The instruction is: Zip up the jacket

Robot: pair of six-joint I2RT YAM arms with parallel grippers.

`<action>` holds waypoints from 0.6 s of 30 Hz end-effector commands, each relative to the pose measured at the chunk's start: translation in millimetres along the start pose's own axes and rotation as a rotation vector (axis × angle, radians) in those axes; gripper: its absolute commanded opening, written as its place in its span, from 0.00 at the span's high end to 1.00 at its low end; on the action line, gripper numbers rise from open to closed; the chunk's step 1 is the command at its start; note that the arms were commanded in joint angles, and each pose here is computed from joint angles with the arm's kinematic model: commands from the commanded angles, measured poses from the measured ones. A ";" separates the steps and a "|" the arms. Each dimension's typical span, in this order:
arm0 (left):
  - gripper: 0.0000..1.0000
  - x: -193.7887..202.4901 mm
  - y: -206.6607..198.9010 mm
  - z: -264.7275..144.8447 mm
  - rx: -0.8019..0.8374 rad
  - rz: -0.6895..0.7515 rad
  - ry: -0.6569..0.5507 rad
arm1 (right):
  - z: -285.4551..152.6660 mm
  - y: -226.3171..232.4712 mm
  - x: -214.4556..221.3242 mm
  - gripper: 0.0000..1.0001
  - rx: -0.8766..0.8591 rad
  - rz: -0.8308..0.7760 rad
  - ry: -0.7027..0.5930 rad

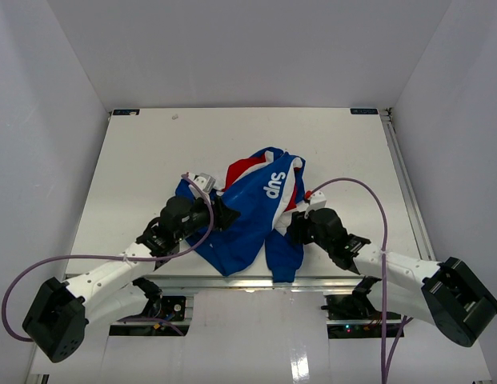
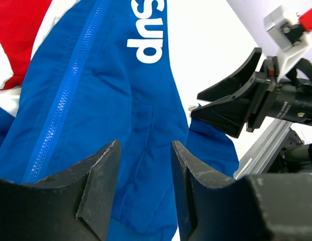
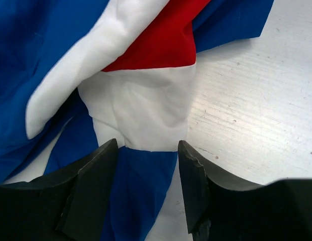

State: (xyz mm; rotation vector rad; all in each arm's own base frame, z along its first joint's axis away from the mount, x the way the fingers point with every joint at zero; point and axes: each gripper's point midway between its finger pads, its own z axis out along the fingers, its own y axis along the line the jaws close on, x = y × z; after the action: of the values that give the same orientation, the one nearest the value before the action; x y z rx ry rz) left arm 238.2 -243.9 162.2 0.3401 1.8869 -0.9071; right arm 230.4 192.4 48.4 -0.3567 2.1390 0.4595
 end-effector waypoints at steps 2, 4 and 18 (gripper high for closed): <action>0.45 -1.8 11.7 -2.2 -0.040 0.043 -0.051 | 5.3 -11.8 -13.6 0.75 0.084 -0.015 -0.048; 0.45 -1.4 18.8 -2.3 -0.073 0.051 -0.059 | 3.3 -18.5 -20.6 0.90 0.118 -0.031 -0.074; 0.45 -6.6 25.5 -11.9 -0.127 0.098 -0.090 | -30.0 -131.4 -111.6 0.92 0.534 -0.018 -0.170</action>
State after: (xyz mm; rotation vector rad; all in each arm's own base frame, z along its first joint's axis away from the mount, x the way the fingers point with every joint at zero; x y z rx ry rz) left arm 246.2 -220.7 154.7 0.2977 1.8399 -0.7681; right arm 302.3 103.8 87.7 -0.1048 2.0750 0.0717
